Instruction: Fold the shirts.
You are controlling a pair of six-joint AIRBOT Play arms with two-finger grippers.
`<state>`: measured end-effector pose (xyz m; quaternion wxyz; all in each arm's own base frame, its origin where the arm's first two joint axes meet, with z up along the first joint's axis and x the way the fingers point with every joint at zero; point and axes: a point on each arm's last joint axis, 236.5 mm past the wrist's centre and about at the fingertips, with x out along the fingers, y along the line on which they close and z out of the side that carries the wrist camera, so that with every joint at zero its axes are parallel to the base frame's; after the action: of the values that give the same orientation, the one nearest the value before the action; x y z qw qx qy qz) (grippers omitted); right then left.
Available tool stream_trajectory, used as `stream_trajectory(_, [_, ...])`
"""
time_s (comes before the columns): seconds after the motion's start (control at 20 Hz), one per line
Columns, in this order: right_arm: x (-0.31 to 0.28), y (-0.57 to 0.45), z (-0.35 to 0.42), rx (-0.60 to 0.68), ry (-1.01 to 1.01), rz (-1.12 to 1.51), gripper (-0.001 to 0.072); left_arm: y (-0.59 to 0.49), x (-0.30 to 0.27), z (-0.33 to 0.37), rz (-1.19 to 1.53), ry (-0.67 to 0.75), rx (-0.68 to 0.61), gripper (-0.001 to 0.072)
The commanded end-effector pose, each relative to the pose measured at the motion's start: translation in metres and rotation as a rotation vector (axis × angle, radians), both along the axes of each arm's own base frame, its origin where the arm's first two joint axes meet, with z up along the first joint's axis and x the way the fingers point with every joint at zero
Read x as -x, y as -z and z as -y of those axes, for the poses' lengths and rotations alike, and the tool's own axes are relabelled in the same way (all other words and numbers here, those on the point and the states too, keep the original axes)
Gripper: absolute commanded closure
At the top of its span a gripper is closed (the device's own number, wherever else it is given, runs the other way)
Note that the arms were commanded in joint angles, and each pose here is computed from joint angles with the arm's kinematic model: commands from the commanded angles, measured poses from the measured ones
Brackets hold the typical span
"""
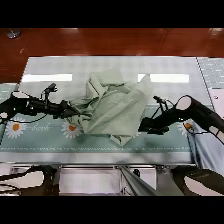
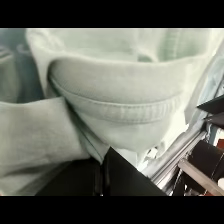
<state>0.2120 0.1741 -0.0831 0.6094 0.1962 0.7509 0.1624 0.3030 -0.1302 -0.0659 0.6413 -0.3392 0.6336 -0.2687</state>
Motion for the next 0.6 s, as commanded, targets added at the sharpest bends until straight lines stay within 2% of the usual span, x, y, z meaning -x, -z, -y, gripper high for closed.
stream_trajectory(0.0, [0.020,0.006,-0.033,-0.018,-0.039,-0.049,0.0095,-0.005,-0.001,0.003,0.012,0.025,0.014,0.0685])
stream_trajectory(0.35, [-0.033,0.003,-0.099,-0.174,0.149,0.060,0.0103,-0.005,-0.001,0.003,0.012,0.024,0.014,0.0685])
stream_trajectory(0.4, [-0.039,0.000,-0.104,-0.189,0.153,0.066,0.0224,-0.006,-0.002,0.003,0.013,0.022,0.017,0.0685])
stream_trajectory(0.45, [-0.044,-0.007,-0.109,-0.214,0.128,0.084,0.0572,-0.009,-0.003,0.004,0.017,0.014,0.027,0.0685])
stream_trajectory(0.5, [-0.048,-0.017,-0.114,-0.238,0.085,0.118,0.0681,-0.014,-0.006,0.005,0.030,0.003,0.037,0.0685])
stream_trajectory(0.55, [-0.054,-0.031,-0.114,-0.251,0.047,0.142,0.0682,-0.025,-0.012,0.006,0.065,-0.016,0.056,0.0685])
